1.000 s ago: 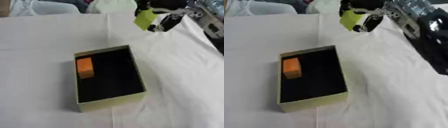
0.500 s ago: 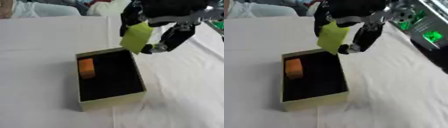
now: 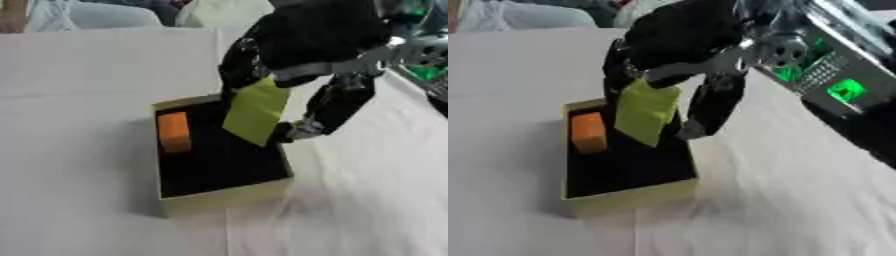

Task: Pick up objects on the table and place them in the box.

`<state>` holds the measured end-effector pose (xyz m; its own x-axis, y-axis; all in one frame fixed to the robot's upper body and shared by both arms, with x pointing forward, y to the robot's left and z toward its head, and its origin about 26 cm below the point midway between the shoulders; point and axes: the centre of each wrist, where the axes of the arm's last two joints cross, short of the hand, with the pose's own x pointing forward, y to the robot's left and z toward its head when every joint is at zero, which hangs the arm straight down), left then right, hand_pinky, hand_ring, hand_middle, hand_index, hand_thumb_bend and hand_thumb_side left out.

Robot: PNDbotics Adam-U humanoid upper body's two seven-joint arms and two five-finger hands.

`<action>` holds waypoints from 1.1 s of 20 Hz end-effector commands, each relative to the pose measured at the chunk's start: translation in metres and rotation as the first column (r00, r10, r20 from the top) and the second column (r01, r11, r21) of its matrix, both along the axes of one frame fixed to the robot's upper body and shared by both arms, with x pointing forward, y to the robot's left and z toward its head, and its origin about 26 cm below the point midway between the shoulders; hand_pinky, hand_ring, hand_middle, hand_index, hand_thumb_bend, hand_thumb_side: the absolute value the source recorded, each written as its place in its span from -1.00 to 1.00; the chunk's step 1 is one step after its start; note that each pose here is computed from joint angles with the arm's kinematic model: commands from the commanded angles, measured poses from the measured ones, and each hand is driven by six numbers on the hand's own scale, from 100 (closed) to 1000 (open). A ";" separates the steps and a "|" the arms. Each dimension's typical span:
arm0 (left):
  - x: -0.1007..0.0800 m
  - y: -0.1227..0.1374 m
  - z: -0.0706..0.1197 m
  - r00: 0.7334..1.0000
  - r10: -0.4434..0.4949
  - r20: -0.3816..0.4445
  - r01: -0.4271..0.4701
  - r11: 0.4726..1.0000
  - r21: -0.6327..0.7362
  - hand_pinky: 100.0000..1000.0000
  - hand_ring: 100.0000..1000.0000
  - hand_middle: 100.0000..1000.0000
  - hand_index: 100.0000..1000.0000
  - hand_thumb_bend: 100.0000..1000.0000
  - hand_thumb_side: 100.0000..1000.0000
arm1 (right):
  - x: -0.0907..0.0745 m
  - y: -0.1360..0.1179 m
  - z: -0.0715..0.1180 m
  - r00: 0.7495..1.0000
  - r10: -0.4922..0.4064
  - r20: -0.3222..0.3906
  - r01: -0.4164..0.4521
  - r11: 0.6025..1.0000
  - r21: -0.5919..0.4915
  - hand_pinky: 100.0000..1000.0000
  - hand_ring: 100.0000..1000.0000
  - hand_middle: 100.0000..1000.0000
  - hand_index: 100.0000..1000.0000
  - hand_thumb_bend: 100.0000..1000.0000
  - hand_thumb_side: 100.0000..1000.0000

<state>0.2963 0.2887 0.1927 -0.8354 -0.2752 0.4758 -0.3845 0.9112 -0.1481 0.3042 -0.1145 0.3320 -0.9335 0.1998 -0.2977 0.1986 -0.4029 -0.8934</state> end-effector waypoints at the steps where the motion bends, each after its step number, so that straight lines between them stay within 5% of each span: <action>1: -0.002 -0.001 0.006 1.000 -0.012 0.018 0.012 1.000 0.013 0.72 0.12 0.25 0.51 -0.28 0.46 | 0.006 0.001 0.001 0.999 -0.028 0.027 0.027 1.000 0.015 0.28 0.17 -0.08 0.33 -0.96 -1.00; 14: -0.001 -0.004 0.006 1.000 -0.023 0.019 0.023 1.000 0.005 0.72 0.12 0.25 0.51 -0.28 0.47 | 0.026 0.021 -0.039 0.998 -0.019 -0.065 0.016 0.999 -0.042 0.30 0.19 -0.05 0.35 -1.00 -1.00; 18: -0.001 -0.004 0.006 1.000 -0.022 0.020 0.022 1.000 0.002 0.72 0.12 0.25 0.51 -0.28 0.47 | 0.030 0.023 -0.048 0.997 -0.013 -0.073 0.007 0.997 -0.080 0.33 0.32 0.16 0.44 -1.00 -1.00; 20: -0.001 -0.004 0.006 1.000 -0.021 0.019 0.021 1.000 0.001 0.73 0.12 0.25 0.51 -0.28 0.47 | 0.030 0.022 -0.049 0.999 -0.018 -0.047 0.013 0.995 -0.097 0.37 0.44 0.37 0.52 -0.77 -1.00; 22: -0.001 -0.004 0.006 1.000 -0.021 0.018 0.021 1.000 0.000 0.72 0.12 0.25 0.51 -0.28 0.47 | 0.030 0.021 -0.047 1.000 -0.022 -0.003 0.021 0.995 -0.101 0.46 0.62 0.57 0.68 -0.33 -1.00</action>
